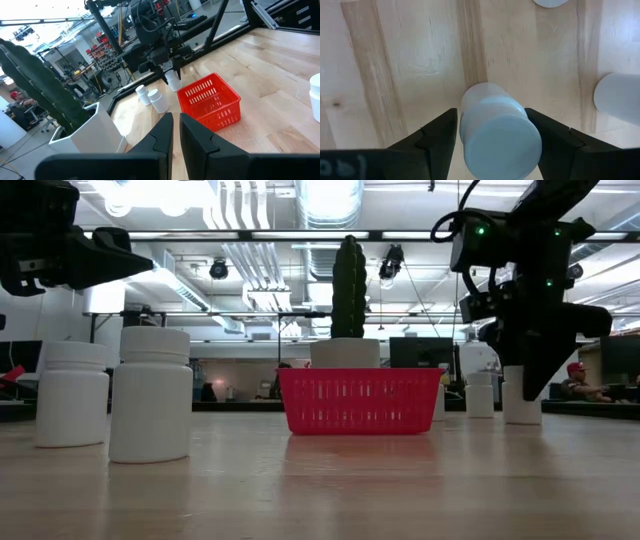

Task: Pick and place pill bottles into a basket
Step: Put the white pill bottle into the red bin

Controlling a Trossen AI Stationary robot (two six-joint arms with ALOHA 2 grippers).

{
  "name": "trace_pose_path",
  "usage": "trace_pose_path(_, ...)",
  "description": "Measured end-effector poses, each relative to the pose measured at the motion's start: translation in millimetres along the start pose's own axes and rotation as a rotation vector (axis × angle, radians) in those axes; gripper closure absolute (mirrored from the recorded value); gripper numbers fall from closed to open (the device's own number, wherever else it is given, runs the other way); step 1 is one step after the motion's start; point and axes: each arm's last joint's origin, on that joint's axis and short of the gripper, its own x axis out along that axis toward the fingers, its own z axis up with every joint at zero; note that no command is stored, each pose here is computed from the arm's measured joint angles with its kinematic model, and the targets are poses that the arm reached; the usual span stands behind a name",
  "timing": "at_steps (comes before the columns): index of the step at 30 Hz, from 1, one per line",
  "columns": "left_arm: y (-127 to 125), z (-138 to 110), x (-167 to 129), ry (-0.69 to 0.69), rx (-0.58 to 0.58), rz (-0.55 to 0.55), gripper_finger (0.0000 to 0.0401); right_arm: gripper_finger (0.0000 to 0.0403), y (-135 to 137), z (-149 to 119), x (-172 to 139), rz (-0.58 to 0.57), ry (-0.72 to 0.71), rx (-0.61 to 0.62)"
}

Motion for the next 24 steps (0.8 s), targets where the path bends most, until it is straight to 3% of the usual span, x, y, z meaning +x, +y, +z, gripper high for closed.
trace_pose_path(6,0,0,0,0.000,0.000,0.000,0.0386,0.0188,0,0,0,0.000,-0.002,0.001)
trace_pose_path(12,0,0,0,0.000,0.000,0.000,0.0386,0.0235,0,0,0,0.000,-0.003,0.000)
trace_pose_path(24,0,0,0,0.000,0.000,0.000,0.0386,0.0237,-1,9,-11,-0.001,-0.025,0.022)
